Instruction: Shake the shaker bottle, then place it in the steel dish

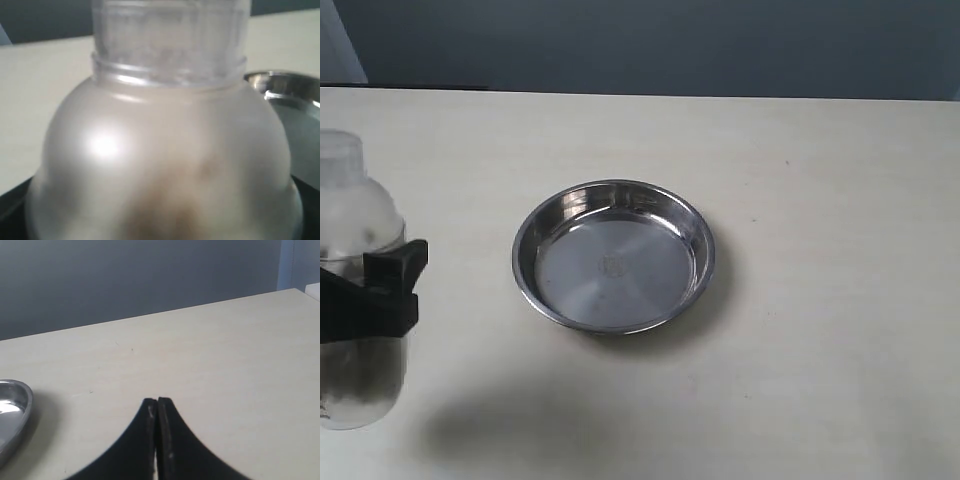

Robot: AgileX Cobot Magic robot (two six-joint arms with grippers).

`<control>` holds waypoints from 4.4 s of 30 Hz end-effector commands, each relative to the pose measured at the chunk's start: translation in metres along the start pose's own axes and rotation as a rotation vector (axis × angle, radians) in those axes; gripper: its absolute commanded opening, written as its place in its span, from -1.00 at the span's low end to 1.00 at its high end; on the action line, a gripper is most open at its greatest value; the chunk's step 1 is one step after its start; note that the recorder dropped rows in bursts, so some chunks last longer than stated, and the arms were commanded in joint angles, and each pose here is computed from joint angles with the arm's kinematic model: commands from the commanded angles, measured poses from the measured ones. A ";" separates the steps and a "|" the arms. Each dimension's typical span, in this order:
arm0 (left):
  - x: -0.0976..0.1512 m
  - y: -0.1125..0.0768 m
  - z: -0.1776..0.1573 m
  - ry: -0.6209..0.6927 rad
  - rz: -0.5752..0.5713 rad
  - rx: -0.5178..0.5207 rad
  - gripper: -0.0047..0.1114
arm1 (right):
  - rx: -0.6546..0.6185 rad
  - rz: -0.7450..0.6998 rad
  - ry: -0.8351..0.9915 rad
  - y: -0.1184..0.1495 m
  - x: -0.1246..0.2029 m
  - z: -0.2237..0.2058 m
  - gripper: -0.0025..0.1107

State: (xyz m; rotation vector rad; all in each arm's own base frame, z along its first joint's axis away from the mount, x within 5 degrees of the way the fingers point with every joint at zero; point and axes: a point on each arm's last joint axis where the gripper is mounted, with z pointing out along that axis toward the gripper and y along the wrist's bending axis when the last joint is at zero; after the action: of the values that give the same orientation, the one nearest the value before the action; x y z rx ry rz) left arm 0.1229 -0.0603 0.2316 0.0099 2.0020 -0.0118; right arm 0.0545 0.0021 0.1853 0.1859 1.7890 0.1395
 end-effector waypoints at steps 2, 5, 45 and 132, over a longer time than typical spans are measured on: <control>-0.064 -0.016 -0.025 -0.335 0.009 0.180 -0.92 | 0.004 -0.003 -0.013 0.000 -0.001 0.000 -0.97; -0.011 -0.008 -0.001 -0.129 -0.002 0.051 -0.92 | 0.004 -0.003 -0.013 0.000 -0.001 0.000 -0.97; -0.063 0.000 -0.017 -0.241 -0.065 -0.120 -0.92 | 0.006 -0.009 -0.013 0.000 -0.001 0.000 -0.97; -0.037 -0.011 -0.020 -0.299 0.022 0.186 -0.92 | 0.005 -0.005 -0.013 0.000 -0.001 0.000 -0.97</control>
State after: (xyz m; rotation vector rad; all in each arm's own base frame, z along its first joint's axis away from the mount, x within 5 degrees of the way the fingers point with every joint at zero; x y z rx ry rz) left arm 0.1188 -0.0679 0.2503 0.1015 1.8271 -0.1436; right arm 0.0545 0.0021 0.1853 0.1842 1.7891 0.1381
